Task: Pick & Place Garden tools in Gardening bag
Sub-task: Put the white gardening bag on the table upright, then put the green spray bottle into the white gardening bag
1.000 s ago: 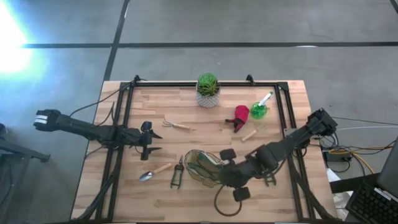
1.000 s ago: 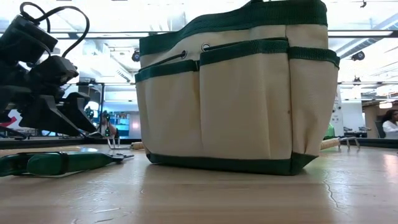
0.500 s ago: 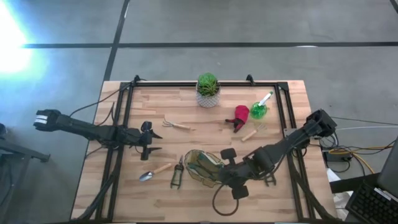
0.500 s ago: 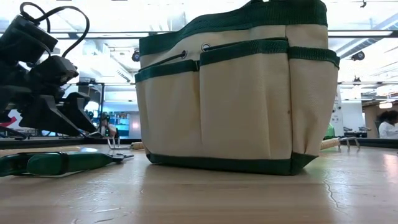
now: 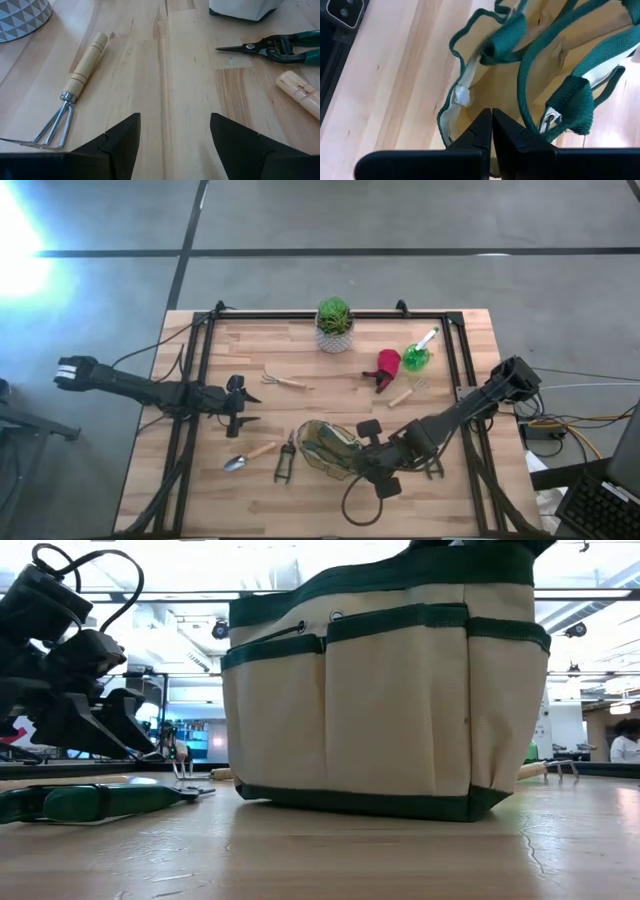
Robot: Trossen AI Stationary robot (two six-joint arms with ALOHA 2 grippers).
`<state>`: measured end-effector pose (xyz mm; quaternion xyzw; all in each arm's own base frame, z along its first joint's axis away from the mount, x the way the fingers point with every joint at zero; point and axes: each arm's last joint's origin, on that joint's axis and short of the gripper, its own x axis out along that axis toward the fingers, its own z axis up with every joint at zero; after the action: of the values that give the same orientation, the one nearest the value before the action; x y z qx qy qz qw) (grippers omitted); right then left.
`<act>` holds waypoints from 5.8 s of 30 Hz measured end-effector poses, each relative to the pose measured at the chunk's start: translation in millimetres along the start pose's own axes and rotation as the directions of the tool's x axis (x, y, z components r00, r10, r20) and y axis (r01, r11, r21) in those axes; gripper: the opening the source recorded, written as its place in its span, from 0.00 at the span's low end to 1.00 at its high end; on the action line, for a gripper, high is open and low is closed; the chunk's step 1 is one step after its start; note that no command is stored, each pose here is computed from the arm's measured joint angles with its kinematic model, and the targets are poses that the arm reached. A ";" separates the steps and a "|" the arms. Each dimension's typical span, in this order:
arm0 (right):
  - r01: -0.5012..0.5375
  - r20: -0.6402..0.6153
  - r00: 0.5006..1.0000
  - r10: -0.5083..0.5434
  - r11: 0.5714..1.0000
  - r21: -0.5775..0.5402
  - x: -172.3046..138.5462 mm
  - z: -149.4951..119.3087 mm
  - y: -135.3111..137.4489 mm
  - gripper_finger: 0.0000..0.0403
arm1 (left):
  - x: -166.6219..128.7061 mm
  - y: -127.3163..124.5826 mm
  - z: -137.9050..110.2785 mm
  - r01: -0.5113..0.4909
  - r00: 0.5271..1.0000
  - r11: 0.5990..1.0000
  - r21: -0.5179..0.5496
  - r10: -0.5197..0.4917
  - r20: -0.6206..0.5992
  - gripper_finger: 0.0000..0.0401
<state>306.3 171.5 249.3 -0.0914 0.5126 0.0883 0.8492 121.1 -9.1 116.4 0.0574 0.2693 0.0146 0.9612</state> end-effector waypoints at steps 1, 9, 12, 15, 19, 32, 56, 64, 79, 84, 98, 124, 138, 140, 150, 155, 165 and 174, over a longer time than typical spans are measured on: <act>0.001 -0.004 1.000 -0.001 1.000 0.000 1.4 -1.3 0.0 0.02 | 0.0 0.0 0.0 0.000 1.000 1.000 0.000 0.000 0.000 0.60; -0.008 0.028 1.000 0.009 1.000 -0.028 10.9 -4.5 0.3 0.02 | 0.0 0.0 0.0 0.000 1.000 1.000 0.000 0.000 0.000 0.60; 0.004 0.022 1.000 -0.004 1.000 -0.026 16.2 -4.4 -2.6 0.02 | 0.0 0.0 0.0 0.000 1.000 1.000 0.000 0.000 0.000 0.60; 0.055 0.013 0.998 -0.055 0.998 -0.034 23.7 -2.8 -4.0 0.02 | 0.0 0.0 0.0 0.000 1.000 1.000 0.000 0.000 0.000 0.60; 0.143 0.013 0.990 -0.142 0.988 -0.054 26.8 1.8 -5.2 0.02 | 0.0 0.0 0.0 0.000 1.000 1.000 0.000 0.000 0.000 0.60; 0.335 0.070 0.941 -0.331 0.941 -0.053 16.3 12.0 -10.4 0.02 | 0.0 0.0 0.0 0.000 1.000 1.000 0.000 0.000 0.000 0.60; 0.514 0.123 0.849 -0.514 0.857 0.037 7.5 25.3 -30.6 0.02 | 0.0 0.0 -0.1 0.000 1.000 1.000 0.000 0.000 -0.001 0.60; 0.492 0.080 0.860 -0.505 0.860 0.136 7.6 26.3 -54.7 0.02 | 0.0 0.0 -0.1 0.000 1.000 1.000 0.000 0.000 -0.001 0.60; 0.075 0.186 0.973 -0.139 0.946 0.314 -21.6 34.7 -94.6 0.02 | 0.0 0.0 0.0 0.000 1.000 1.000 0.000 0.000 0.000 0.60; -0.008 0.223 0.973 -0.062 0.953 0.304 -11.8 40.6 -99.5 0.02 | 0.0 0.0 0.0 0.000 1.000 1.000 0.000 0.000 0.000 0.60; 0.045 0.238 0.964 -0.123 0.950 0.310 -1.4 42.3 -135.9 0.02 | 0.0 0.0 0.0 0.000 1.000 1.000 0.000 0.000 0.000 0.60; 0.242 -0.003 0.965 -0.264 0.879 0.411 -83.3 -7.8 -155.5 0.02 | 0.0 0.0 0.0 0.000 1.000 1.000 0.000 0.000 0.000 0.60; 0.225 0.051 0.951 -0.305 0.796 0.561 -154.4 -59.8 -144.9 0.02 | 0.0 0.0 0.0 -0.001 1.000 1.000 0.000 0.001 0.000 0.60; 0.247 0.042 0.939 -0.341 0.755 0.608 -155.8 -68.2 -144.5 0.02 | 0.0 0.0 -0.1 -0.001 1.000 1.000 0.000 0.001 -0.001 0.60; 0.408 -0.147 0.815 -0.561 0.374 0.833 -124.4 -115.4 -147.6 0.02 | 0.0 0.0 -0.1 0.000 1.000 1.000 0.001 0.000 -0.001 0.60; 0.425 -0.245 0.774 -0.584 0.192 0.885 -112.7 -136.0 -160.3 0.02 | 0.0 0.0 0.0 0.000 1.000 1.000 0.000 0.000 0.000 0.60; 0.419 -0.318 0.781 -0.537 0.073 0.905 -115.8 -148.1 -185.1 0.02 | 0.0 0.1 0.0 -0.001 1.000 1.000 0.000 0.001 0.000 0.60; 0.436 -0.329 0.761 -0.559 0.065 0.897 -141.0 -141.9 -186.9 0.02 | 0.0 0.0 0.1 0.000 1.000 1.000 0.000 0.000 0.001 0.60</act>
<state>165.9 -52.2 321.5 0.2655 0.3500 -0.5249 0.7290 121.2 -9.1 116.4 0.0574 0.2690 0.0147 0.9613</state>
